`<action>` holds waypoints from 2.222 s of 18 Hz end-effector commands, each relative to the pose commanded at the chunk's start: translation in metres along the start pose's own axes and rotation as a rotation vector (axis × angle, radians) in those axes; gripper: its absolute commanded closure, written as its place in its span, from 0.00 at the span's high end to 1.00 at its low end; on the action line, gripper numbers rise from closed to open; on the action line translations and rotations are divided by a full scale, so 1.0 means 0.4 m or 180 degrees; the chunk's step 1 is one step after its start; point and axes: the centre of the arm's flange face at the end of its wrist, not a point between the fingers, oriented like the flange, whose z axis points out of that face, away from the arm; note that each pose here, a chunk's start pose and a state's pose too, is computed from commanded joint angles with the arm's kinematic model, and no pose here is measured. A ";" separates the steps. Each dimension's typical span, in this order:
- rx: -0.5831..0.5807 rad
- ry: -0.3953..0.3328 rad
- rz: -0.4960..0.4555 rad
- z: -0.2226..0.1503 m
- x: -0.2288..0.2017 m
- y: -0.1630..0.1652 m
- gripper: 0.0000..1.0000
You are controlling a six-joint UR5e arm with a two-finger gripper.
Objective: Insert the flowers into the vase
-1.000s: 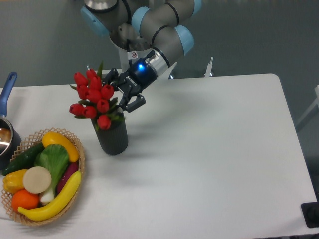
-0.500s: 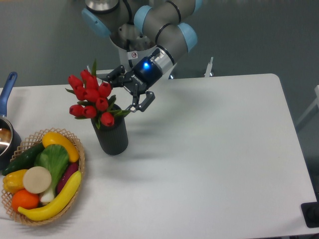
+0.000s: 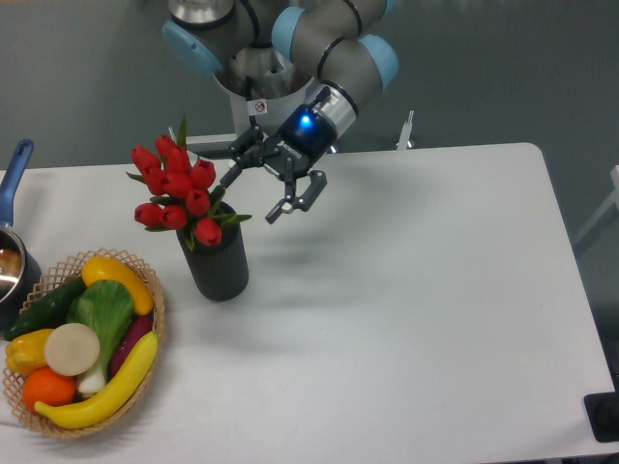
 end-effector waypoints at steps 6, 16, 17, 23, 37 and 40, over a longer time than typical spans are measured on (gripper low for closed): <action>-0.0206 -0.0319 0.0119 -0.097 -0.099 -0.025 1.00; -0.1678 -0.0531 0.0429 -0.184 -0.286 -0.043 1.00; -0.1797 -0.0533 0.0434 -0.186 -0.301 -0.040 1.00; -0.2426 -0.0577 0.0522 -0.197 -0.401 -0.046 1.00; -0.3658 -0.0187 0.0499 -0.063 -0.548 -0.083 1.00; -0.3798 -0.0104 0.0540 -0.023 -0.566 -0.094 1.00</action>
